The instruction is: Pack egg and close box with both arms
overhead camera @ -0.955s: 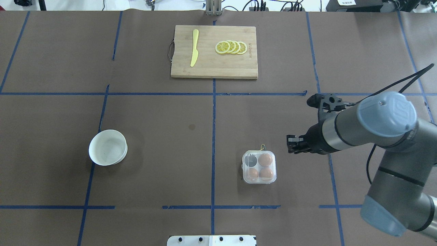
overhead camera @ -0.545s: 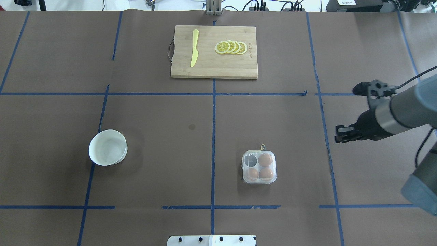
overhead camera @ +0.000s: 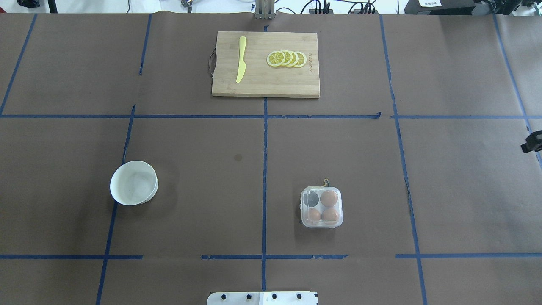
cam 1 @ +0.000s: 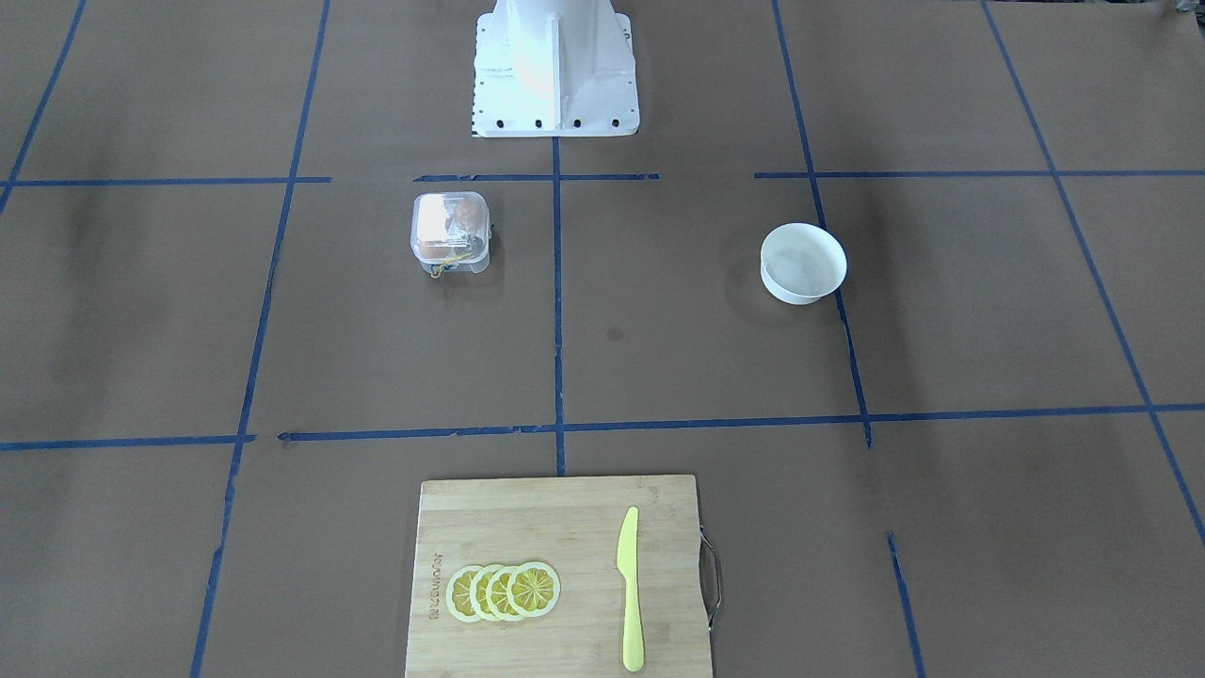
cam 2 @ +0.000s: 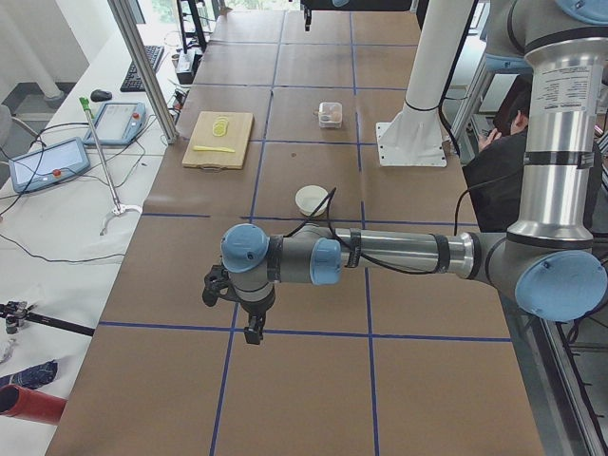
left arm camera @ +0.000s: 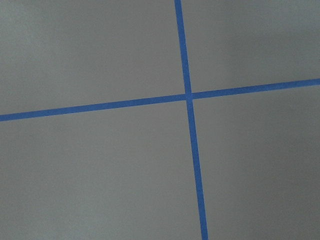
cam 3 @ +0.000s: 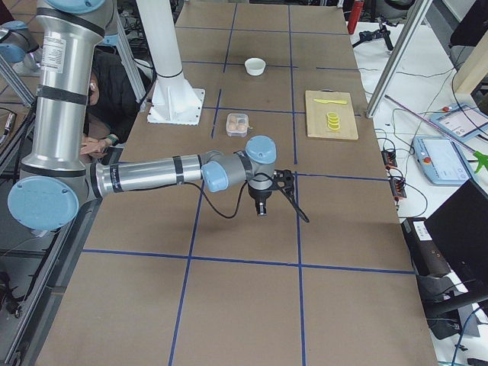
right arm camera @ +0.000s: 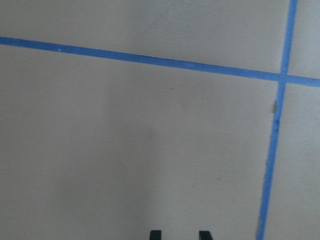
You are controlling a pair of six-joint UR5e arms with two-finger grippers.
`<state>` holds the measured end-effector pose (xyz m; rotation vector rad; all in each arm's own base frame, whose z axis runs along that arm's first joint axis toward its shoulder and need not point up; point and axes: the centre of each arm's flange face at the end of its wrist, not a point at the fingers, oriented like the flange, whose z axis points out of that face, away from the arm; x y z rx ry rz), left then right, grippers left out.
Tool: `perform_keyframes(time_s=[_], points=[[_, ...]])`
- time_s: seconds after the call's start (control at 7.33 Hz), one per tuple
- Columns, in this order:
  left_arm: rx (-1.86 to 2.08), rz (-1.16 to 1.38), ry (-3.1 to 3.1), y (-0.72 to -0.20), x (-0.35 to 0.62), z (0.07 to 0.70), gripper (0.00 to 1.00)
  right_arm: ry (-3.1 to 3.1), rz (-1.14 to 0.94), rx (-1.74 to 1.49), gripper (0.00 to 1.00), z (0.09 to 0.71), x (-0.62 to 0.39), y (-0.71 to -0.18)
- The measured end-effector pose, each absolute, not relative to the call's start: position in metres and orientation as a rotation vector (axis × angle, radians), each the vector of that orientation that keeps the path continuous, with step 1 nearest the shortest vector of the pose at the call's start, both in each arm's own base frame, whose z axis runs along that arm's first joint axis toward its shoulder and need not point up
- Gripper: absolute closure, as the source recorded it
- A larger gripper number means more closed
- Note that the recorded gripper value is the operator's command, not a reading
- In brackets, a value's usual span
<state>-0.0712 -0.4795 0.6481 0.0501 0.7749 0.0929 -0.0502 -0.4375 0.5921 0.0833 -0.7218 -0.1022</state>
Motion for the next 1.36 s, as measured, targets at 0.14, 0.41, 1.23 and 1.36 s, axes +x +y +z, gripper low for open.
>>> perform_keyframes(time_s=[0.14, 0.41, 1.23, 1.36], points=[[0.044, 0.088, 0.776, -0.469, -0.072, 0.651, 0.0, -0.697, -0.103, 0.072, 0.0, 0.616, -0.021, -0.437], [0.053, 0.085, 0.774, -0.462, -0.073, 0.643, 0.0, -0.674, -0.081, 0.05, 0.0, 0.653, 0.018, -0.434], [0.064, 0.096, 0.772, -0.462, -0.073, 0.641, 0.0, -0.663, -0.027, 0.053, 0.0, 0.681, 0.067, -0.418], [0.065, 0.096, 0.773, -0.462, -0.072, 0.641, 0.0, -0.665, -0.012, 0.051, 0.0, 0.681, 0.072, -0.417]])
